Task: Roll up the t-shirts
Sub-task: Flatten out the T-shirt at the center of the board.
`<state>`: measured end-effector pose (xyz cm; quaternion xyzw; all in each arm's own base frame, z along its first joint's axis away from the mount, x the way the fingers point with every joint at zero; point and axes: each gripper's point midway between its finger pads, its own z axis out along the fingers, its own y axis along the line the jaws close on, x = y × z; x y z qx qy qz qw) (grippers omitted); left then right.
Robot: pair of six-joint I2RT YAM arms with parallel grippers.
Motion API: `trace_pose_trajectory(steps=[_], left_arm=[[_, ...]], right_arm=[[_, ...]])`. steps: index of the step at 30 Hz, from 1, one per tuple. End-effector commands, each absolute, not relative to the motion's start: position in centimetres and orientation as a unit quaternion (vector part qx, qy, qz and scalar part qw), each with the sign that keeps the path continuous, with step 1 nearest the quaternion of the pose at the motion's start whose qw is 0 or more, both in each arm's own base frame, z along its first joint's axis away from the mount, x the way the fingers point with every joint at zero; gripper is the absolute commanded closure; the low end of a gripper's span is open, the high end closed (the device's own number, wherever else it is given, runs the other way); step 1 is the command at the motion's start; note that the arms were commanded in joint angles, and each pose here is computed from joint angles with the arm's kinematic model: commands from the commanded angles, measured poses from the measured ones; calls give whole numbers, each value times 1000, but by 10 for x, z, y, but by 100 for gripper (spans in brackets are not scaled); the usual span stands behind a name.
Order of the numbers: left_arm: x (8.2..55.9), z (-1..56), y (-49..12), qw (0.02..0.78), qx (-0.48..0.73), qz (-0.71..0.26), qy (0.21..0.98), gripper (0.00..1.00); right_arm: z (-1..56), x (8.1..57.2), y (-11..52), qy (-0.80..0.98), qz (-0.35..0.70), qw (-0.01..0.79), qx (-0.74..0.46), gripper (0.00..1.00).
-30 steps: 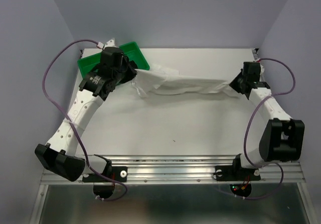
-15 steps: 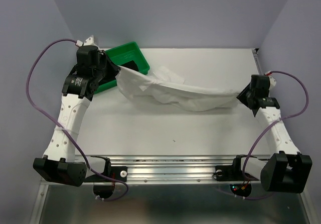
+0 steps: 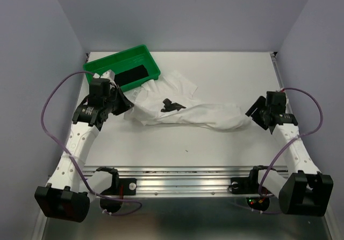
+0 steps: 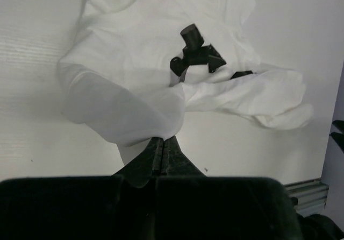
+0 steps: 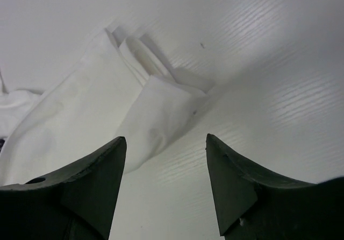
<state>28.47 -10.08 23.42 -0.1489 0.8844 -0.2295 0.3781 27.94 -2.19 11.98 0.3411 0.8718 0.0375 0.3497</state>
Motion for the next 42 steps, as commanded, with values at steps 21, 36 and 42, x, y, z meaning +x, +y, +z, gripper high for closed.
trace_pose_trajectory(steps=[21, 36, 42], left_arm=[[268, 203, -97, 358, -130, -215, 899, 100], [270, 197, -96, 357, -129, -210, 901, 100], [309, 227, -109, 383, -116, -237, 885, 100]], right_arm=[[66, 389, 30, 927, -40, 272, 254, 29], [77, 436, 16, 908, -83, 312, 267, 99], [150, 488, 12, 878, -82, 395, 259, 99]])
